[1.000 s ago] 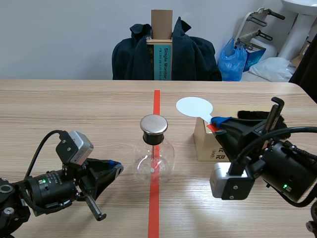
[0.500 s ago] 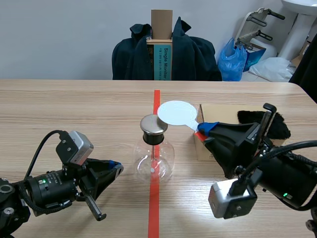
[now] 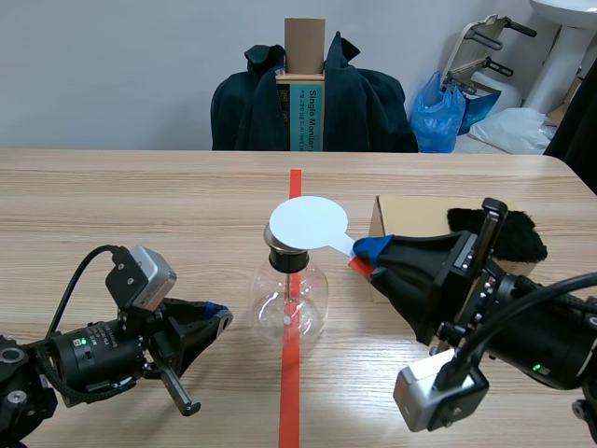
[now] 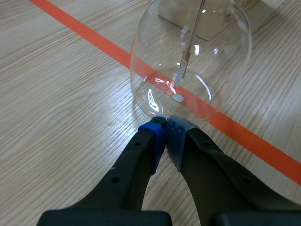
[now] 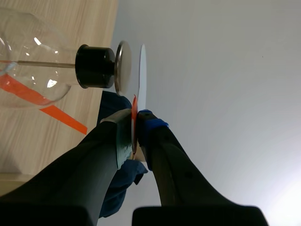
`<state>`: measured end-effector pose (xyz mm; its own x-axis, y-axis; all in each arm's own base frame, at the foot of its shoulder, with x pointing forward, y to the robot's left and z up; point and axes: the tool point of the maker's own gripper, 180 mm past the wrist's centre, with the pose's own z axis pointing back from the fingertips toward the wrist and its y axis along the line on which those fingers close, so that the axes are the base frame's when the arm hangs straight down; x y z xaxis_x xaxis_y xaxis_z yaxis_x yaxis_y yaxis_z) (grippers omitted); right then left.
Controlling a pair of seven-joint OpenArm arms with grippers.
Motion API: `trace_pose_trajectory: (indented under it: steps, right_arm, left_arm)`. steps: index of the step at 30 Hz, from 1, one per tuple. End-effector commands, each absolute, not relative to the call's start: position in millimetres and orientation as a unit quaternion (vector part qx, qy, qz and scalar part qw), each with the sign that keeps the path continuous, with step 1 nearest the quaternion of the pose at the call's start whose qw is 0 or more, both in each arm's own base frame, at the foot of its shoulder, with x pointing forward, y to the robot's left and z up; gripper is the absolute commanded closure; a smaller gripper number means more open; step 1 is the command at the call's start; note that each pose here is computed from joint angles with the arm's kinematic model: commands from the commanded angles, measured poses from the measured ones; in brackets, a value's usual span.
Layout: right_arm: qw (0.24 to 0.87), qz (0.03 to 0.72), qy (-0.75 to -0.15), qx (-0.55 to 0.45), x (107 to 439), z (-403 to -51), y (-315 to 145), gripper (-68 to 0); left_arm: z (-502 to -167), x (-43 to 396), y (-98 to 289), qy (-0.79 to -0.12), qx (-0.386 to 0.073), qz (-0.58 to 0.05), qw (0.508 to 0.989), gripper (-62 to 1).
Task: Do the electroscope experiment.
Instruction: 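Move the plate toward and away from the electroscope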
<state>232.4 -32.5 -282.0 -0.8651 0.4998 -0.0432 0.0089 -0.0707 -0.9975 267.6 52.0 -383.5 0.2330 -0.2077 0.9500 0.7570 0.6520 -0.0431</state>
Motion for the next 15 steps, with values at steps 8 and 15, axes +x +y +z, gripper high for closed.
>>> trace_pose_trajectory:
  steps: [8,15]
  right_arm:
    - [0.166,0.703,-0.662,-0.2,240.5,-272.3,-32.0,-0.8]
    - [0.17,0.704,-0.661,-0.198,240.6,-273.7,-32.3,-0.8]
  left_arm:
    - [-371.5,274.9,46.8,-0.544,-0.267,-0.32,0.728,-2.1]
    - [-371.5,274.9,46.8,-0.544,-0.267,-0.32,0.728,-2.1]
